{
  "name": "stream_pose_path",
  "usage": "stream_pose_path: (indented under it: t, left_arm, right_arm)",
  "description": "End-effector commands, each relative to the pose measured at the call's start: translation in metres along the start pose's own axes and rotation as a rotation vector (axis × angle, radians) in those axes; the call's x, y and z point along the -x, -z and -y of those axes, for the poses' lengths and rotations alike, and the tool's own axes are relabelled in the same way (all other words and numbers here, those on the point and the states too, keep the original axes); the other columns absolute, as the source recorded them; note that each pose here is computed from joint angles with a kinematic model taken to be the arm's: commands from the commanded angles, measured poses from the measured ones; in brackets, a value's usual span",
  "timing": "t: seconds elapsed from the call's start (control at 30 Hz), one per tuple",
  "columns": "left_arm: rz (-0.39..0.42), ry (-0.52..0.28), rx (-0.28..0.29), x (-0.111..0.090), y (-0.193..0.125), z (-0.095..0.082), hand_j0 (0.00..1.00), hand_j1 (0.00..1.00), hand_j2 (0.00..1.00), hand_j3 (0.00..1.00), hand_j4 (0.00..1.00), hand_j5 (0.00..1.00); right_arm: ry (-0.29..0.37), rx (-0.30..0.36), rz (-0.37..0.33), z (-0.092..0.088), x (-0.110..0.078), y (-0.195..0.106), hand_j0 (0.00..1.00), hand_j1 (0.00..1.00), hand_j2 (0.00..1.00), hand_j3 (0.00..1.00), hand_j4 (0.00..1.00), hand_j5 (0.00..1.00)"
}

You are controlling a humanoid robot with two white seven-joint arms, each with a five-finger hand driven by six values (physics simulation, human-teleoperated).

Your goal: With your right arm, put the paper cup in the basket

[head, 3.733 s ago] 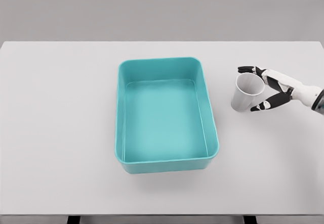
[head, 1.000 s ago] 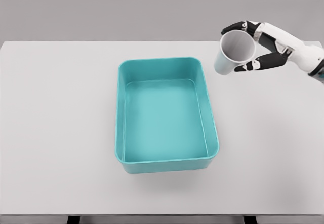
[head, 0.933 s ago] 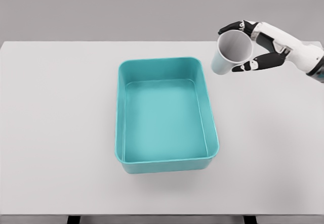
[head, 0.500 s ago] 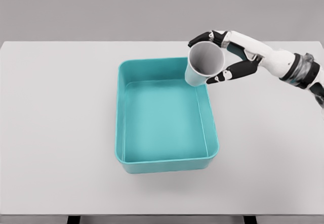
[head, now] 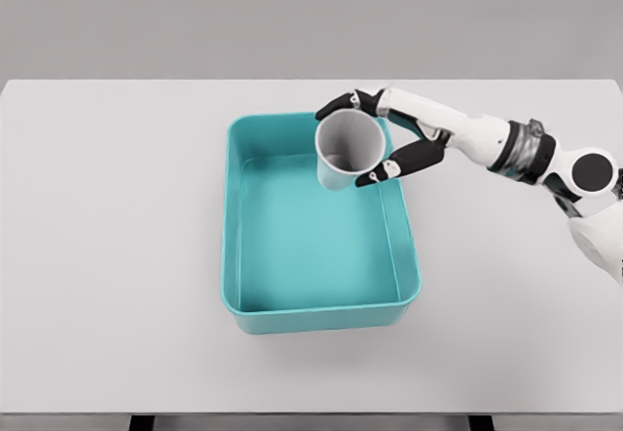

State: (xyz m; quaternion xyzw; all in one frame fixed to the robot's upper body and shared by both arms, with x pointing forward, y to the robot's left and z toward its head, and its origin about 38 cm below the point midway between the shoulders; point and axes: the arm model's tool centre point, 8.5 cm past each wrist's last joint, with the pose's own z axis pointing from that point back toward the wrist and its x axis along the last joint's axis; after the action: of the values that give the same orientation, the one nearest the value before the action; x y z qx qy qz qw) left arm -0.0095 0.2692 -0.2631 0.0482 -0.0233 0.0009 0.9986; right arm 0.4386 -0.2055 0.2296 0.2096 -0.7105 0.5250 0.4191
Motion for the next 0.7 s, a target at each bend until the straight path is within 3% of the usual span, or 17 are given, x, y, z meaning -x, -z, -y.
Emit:
stream_pose_path:
  t: [0.0,0.1,0.17,0.3,0.43,0.6,0.67]
  left_arm:
    - [0.0,0.0,0.0,0.0,0.0,0.0,1.0,1.0,1.0,1.0,1.0,1.0]
    - [0.0,0.0,0.0,0.0,0.0,0.0,1.0,1.0,1.0,1.0,1.0,1.0]
    - [0.0,0.0,0.0,0.0,0.0,0.0,1.0,1.0,1.0,1.0,1.0,1.0]
    - [0.0,0.001,0.0,0.0,0.0,0.0,1.0,1.0,1.0,1.0,1.0,1.0]
    - [0.0,0.001,0.0,0.0,0.0,0.0,1.0,1.0,1.0,1.0,1.0,1.0]
    - [0.0,0.0,0.0,0.0,0.0,0.0,1.0,1.0,1.0,1.0,1.0,1.0]
    - [0.001,0.001,0.0,0.0,0.0,0.0,1.0,1.0,1.0,1.0,1.0,1.0]
  right_arm:
    - [0.006,-0.011,-0.006,-0.006,0.005,0.006,0.78,0.78,0.78,0.78,0.78,0.78]
    - [0.002,-0.016,-0.016,-0.009,0.009,0.009,0.78,0.78,0.78,0.78,0.78,0.78]
    - [-0.027,-0.043,-0.069,-0.014,0.015,0.015,0.78,0.78,0.78,0.78,0.78,0.78]
    - [-0.137,-0.1,-0.134,-0.02,0.016,0.025,0.78,0.78,0.78,0.78,0.78,0.78]
    - [-0.321,-0.175,-0.132,-0.027,-0.013,0.043,0.77,0.77,0.77,0.77,0.77,0.77]
    - [-0.442,-0.208,-0.087,-0.031,-0.044,0.056,0.77,0.77,0.77,0.77,0.77,0.77]
    - [-0.527,-0.235,-0.134,-0.034,-0.041,0.054,0.77,0.77,0.77,0.77,0.77,0.77]
